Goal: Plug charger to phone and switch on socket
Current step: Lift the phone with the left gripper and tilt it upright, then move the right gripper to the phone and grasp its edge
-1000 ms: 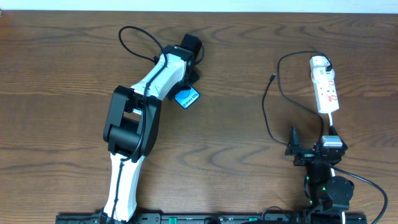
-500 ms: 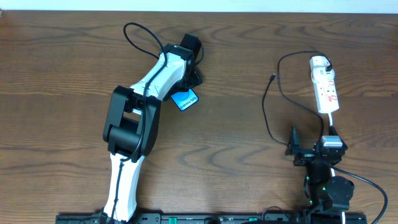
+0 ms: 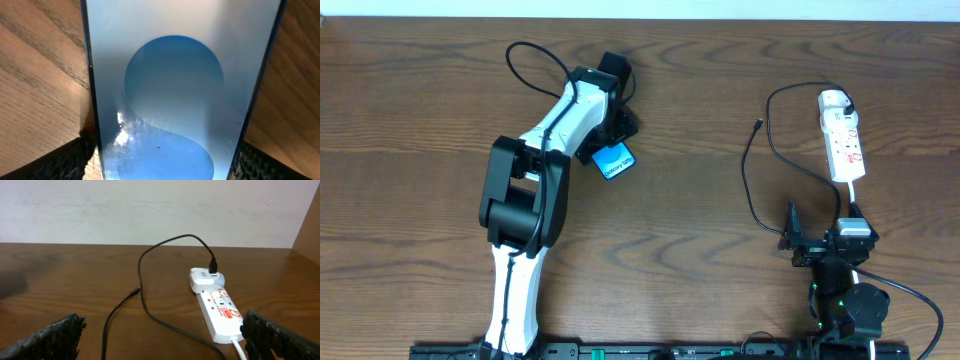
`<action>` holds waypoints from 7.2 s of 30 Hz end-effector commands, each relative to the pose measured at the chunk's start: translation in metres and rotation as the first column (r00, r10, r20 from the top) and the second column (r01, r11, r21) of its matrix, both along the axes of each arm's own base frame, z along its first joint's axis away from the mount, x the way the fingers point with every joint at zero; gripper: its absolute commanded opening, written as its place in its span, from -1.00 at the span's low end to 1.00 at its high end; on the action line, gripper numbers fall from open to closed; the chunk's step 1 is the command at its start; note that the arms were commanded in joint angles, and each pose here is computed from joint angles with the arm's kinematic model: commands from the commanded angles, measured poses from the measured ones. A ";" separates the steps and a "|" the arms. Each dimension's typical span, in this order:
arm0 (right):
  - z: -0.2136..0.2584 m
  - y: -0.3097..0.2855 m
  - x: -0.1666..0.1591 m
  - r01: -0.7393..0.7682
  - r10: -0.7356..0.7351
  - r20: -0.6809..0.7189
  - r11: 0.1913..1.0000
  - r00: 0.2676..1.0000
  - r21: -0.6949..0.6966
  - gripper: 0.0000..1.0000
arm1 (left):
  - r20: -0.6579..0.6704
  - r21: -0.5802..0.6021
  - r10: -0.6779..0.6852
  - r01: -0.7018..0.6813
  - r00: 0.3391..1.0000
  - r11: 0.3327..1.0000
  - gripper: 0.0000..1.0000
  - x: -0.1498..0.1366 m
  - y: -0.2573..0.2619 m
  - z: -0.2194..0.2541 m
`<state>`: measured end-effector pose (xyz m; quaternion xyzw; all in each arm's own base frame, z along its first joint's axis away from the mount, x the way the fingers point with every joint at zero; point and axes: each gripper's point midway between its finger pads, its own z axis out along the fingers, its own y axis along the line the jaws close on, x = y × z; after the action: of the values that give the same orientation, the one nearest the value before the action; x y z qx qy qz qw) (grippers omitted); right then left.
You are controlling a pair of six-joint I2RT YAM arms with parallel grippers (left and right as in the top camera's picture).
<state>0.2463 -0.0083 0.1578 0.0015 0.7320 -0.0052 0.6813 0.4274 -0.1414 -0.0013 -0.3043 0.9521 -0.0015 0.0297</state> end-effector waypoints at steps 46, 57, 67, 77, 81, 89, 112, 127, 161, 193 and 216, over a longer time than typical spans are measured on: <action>-0.001 0.002 0.000 -0.008 0.008 -0.002 1.000 1.000 -0.005 0.98 | -0.076 0.032 0.000 0.002 0.997 0.999 0.46 -0.010 0.020 -0.032; -0.001 0.002 0.000 -0.008 0.008 -0.002 1.000 1.000 -0.005 0.98 | -0.056 0.026 -0.044 0.046 0.997 0.999 0.44 -0.010 0.027 -0.001; -0.001 0.002 0.000 -0.008 0.008 -0.002 1.000 1.000 -0.005 0.98 | -0.009 0.013 -0.057 0.057 0.998 0.998 0.44 -0.018 0.029 0.051; -0.001 0.002 0.000 -0.008 0.008 -0.003 1.000 1.000 -0.004 0.98 | 0.001 -0.069 -0.070 0.070 0.998 0.995 0.44 -0.034 0.019 0.089; -0.001 0.002 0.000 -0.008 0.008 -0.003 1.000 1.000 -0.004 0.98 | 0.003 -0.174 -0.107 0.106 0.994 0.979 0.44 -0.039 0.002 0.099; -0.001 0.002 0.000 -0.008 0.008 -0.003 1.000 1.000 -0.004 0.98 | -0.034 -0.440 -0.177 0.144 0.984 0.886 0.44 -0.057 -0.042 0.116; -0.001 0.002 0.000 -0.008 0.008 -0.003 1.000 1.000 -0.004 0.99 | -0.070 -0.781 -0.239 0.095 0.969 0.617 0.44 -0.079 -0.099 0.162; -0.001 0.002 0.000 -0.008 0.008 -0.003 1.000 1.000 -0.004 0.99 | -0.070 -0.781 -0.239 0.096 0.968 0.617 0.44 -0.079 -0.099 0.162; 0.009 0.027 -0.001 -0.032 0.083 0.002 0.360 0.997 0.932 0.98 | -0.069 -0.781 -0.239 0.097 0.969 0.618 0.43 -0.079 -0.099 0.162; 0.130 0.119 0.021 -0.202 0.690 -0.220 0.475 0.690 0.856 0.99 | -0.062 -0.781 -0.239 0.102 0.969 0.616 0.44 -0.077 -0.099 0.162; 0.101 0.149 0.048 0.279 0.305 -0.593 0.665 0.745 0.692 0.88 | -0.057 -0.782 -0.239 0.106 0.969 0.615 0.44 -0.076 -0.099 0.162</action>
<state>0.2801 0.1546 0.2540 0.2036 0.8676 0.3652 0.2692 0.3519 -0.2386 0.1380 -0.2105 0.8882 -0.3605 -0.1920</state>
